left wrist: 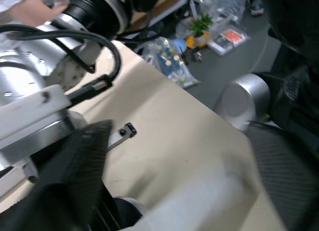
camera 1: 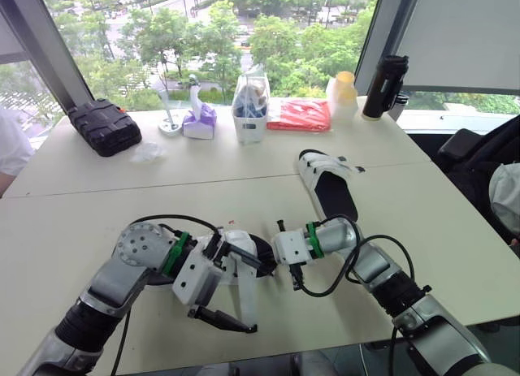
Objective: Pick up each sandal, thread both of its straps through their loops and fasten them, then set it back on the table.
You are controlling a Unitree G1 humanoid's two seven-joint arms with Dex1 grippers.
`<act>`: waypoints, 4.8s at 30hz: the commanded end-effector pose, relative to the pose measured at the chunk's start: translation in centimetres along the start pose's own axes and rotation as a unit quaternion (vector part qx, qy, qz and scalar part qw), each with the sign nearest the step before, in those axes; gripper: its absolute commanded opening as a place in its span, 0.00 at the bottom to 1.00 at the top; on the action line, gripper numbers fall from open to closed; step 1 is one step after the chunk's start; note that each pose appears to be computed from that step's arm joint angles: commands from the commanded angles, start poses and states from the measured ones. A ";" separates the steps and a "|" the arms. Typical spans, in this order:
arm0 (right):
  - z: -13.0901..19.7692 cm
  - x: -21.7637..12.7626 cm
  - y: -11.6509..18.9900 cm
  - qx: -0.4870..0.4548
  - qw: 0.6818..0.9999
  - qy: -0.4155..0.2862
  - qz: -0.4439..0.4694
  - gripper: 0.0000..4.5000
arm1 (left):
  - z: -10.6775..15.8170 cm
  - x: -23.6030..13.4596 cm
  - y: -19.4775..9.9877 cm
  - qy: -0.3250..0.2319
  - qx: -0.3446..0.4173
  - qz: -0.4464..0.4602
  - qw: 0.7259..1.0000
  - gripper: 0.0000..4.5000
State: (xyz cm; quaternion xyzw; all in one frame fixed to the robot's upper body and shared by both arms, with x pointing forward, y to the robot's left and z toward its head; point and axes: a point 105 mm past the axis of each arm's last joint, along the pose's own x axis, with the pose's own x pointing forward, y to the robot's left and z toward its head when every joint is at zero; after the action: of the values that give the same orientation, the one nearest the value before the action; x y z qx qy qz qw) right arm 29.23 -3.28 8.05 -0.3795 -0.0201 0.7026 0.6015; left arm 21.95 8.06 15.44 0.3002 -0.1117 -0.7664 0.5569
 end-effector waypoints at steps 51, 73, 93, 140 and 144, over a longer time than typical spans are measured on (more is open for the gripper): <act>-2.0 1.7 4.9 0.052 0.995 0.037 0.075 0.00 | -5.9 1.5 -5.5 -0.149 -0.604 0.232 0.748 0.79; -2.2 1.6 4.7 0.048 0.995 0.041 0.072 0.00 | -2.0 -2.3 -1.9 -0.224 -0.612 0.178 0.737 0.01; -1.4 2.7 5.1 0.050 0.996 0.027 0.071 0.00 | -5.3 -3.7 2.4 -0.149 -0.597 0.144 0.775 0.01; -1.7 1.9 5.4 0.051 0.995 0.039 0.076 0.00 | -7.0 -2.0 0.6 -0.099 -0.552 0.121 0.819 0.01; -1.7 2.0 5.4 0.050 0.995 0.040 0.078 0.00 | -7.5 -2.5 0.8 -0.082 -0.526 0.127 0.837 0.01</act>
State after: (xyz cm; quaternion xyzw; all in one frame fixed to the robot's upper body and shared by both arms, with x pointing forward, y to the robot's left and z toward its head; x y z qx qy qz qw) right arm 27.79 -2.91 7.41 -0.3749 -0.0120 0.6986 0.6092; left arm 27.45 10.84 11.98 -0.1374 0.2047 -0.6630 0.7069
